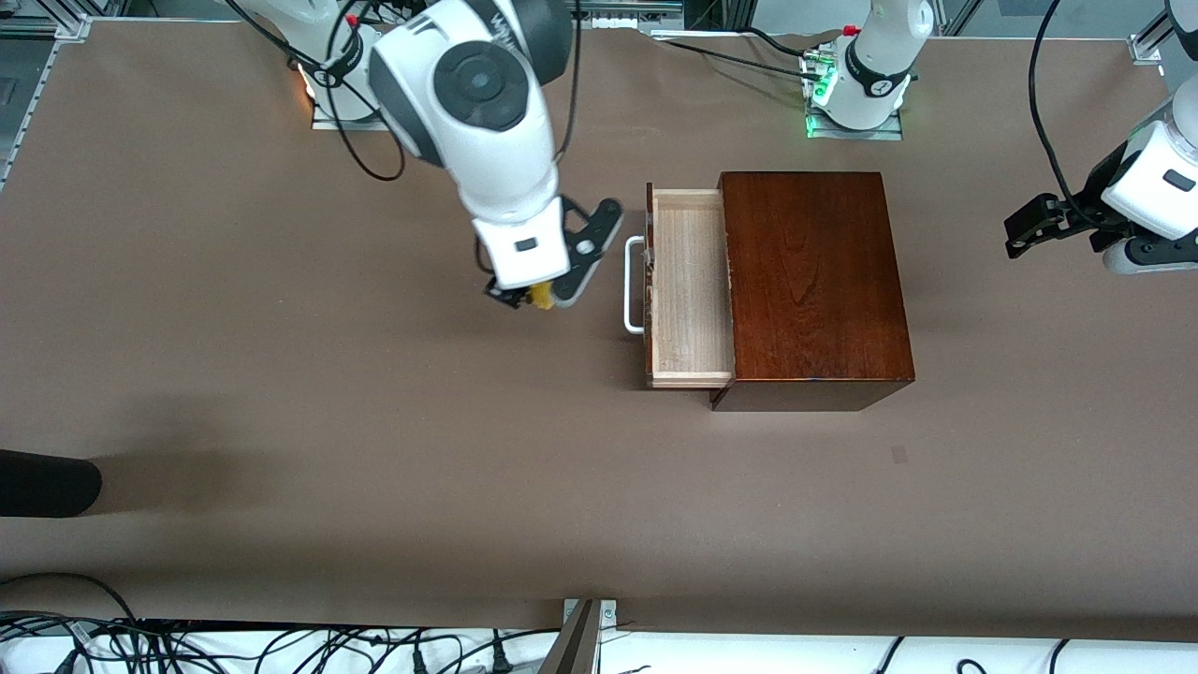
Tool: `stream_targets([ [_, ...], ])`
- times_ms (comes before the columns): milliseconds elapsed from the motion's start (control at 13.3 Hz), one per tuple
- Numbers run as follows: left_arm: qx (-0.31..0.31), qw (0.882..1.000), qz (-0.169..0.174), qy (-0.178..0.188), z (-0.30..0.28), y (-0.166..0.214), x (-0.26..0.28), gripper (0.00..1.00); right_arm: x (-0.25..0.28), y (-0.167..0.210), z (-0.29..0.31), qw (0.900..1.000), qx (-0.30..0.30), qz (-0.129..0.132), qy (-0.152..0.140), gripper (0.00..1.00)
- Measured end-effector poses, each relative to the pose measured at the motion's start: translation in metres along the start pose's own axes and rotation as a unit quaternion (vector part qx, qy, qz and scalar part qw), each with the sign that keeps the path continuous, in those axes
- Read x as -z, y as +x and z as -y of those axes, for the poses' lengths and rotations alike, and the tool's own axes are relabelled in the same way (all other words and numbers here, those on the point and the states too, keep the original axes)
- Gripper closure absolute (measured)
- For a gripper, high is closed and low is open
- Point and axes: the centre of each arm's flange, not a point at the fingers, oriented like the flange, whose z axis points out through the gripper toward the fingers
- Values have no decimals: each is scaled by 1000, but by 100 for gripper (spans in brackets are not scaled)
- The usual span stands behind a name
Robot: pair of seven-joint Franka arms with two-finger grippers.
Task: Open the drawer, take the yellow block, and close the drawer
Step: 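Lift the yellow cube out and carry it away from the box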
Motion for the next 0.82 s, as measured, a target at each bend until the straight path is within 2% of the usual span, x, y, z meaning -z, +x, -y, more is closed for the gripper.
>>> stream_targets([
  [300,0,1000,0,0,0,0,0,0,-35,-72,-36,998,-53,-8,-20,44],
  [525,0,1000,0,0,0,0,0,0,-55,-131,-45,996,-85,12,-13,44],
  [825,0,1000,0,0,0,0,0,0,-82,-201,-77,987,-157,12,-11,44],
])
